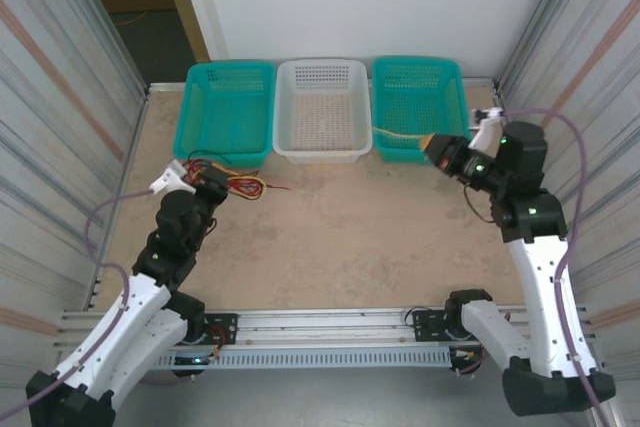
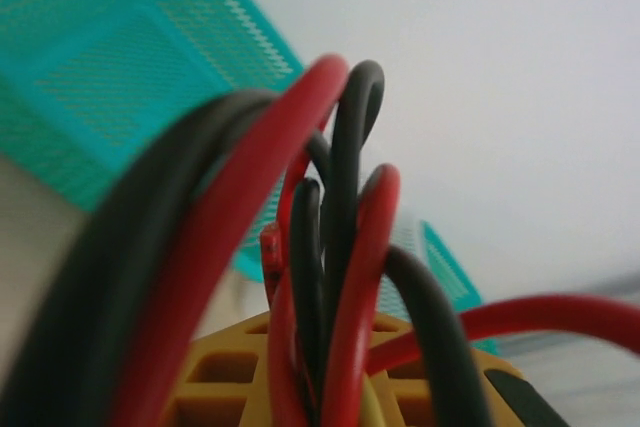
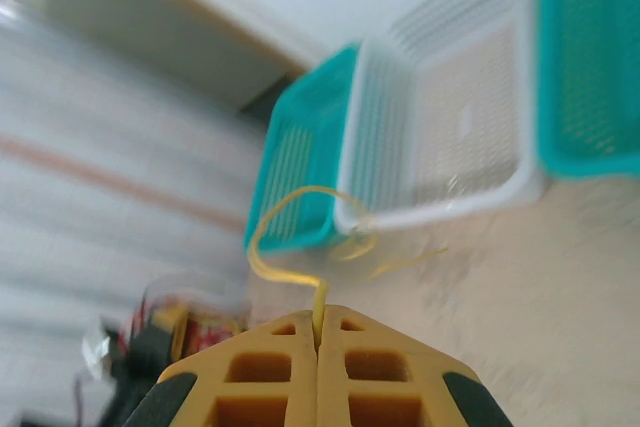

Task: Untangle the cables

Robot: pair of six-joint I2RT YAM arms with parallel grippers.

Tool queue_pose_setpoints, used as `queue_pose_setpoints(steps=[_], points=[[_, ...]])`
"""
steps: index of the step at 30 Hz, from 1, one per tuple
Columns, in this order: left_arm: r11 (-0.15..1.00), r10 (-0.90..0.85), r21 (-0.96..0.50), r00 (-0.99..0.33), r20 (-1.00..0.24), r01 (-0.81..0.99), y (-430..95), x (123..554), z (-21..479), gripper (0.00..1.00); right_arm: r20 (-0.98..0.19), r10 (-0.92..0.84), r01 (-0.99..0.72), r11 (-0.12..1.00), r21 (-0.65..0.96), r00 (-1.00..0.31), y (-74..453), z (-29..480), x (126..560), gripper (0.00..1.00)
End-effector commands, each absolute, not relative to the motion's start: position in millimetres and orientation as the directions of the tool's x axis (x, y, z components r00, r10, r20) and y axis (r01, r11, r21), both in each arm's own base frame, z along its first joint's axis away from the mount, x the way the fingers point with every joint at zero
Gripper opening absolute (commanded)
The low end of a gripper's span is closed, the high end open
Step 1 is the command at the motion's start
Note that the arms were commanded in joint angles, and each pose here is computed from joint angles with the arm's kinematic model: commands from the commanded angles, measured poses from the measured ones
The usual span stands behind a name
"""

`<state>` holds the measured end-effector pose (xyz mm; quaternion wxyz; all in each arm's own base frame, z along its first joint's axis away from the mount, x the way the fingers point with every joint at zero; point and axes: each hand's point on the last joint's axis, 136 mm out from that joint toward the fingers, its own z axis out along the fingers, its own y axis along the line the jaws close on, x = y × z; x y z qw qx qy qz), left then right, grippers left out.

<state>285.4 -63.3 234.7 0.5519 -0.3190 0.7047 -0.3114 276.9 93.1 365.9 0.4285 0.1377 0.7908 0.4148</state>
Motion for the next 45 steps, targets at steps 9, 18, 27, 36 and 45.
queue_pose_setpoints(steps=[9,18,27,36,45], points=[[0.586,-0.781,-0.789,-0.386,-0.49,-0.185,-84.7,263.6,166.0,0.0,-0.593,0.663,0.024,0.676,0.737,-0.456,21.2,388.8,300.5,0.0],[0.629,-0.676,-0.774,-0.544,-0.497,-0.074,-169.6,271.0,158.5,0.0,-0.635,0.658,0.124,0.727,0.675,-0.404,-11.6,385.1,350.8,0.0],[0.693,-0.494,-0.721,-0.723,-0.483,0.008,-246.1,289.7,147.0,0.82,-0.601,0.7,0.128,0.686,0.716,-0.386,-30.7,364.6,442.0,0.0],[0.817,-0.446,-0.563,-0.756,-0.479,-0.124,-178.7,244.1,136.8,0.99,-0.591,0.697,0.14,0.687,0.713,-0.406,-40.3,316.9,507.0,0.0],[0.832,-0.382,-0.549,-0.799,-0.464,-0.079,-150.7,199.8,149.6,0.95,-0.578,0.662,0.163,0.713,0.682,-0.477,-22.8,241.0,545.5,0.0]])
